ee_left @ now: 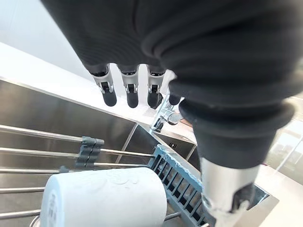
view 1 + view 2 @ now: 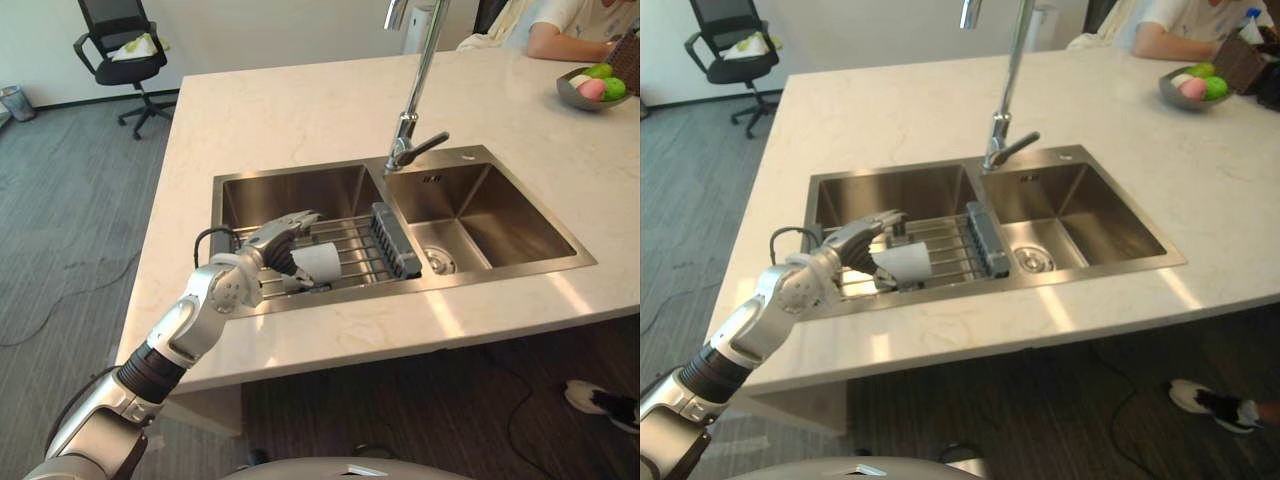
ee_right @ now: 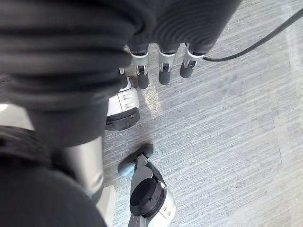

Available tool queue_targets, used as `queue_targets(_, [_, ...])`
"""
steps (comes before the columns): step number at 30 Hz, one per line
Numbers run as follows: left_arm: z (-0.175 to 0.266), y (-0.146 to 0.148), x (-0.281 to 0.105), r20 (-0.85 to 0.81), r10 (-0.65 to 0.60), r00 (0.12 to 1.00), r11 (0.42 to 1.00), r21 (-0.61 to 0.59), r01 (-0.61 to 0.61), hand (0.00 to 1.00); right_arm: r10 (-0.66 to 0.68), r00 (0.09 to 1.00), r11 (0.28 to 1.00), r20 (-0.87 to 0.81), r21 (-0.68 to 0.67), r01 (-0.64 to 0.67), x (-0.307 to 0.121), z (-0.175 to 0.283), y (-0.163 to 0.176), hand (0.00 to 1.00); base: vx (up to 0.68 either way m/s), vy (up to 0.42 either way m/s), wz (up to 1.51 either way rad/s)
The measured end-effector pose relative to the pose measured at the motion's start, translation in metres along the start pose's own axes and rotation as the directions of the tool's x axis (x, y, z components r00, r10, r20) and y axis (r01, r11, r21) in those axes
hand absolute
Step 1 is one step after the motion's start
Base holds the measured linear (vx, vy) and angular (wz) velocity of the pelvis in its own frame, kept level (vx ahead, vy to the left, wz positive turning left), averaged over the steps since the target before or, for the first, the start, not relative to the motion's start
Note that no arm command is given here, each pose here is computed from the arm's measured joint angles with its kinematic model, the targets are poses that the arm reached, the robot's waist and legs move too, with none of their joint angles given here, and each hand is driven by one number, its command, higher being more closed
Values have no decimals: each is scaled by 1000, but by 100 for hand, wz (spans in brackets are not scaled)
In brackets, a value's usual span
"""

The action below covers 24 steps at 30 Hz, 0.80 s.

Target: Walk over to the sink, pick up the cup, carry it to the dishwasher, place the cup inside the dishwasher, then close the dishwasher door

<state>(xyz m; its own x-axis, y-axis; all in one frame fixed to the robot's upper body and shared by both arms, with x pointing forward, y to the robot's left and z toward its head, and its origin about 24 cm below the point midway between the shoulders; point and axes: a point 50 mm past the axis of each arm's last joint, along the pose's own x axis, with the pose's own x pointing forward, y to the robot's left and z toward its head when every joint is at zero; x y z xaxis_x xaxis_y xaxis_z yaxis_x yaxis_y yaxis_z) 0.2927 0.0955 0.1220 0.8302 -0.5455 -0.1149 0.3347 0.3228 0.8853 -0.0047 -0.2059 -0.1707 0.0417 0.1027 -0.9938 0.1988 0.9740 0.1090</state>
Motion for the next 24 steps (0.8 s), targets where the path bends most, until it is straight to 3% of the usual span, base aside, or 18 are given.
queue_targets(6, [-8,10,5,-61,-17,998,999,27,19,0,2,1000,999,-1,-38,-2,0,4,1,0,80,6,-6])
queue_targets(24, [-8,-18,10,-86,-164,983,985,34,167,0,-5,1000,998,4,-68,6,-3,13,-1,0,-9,-3,-6])
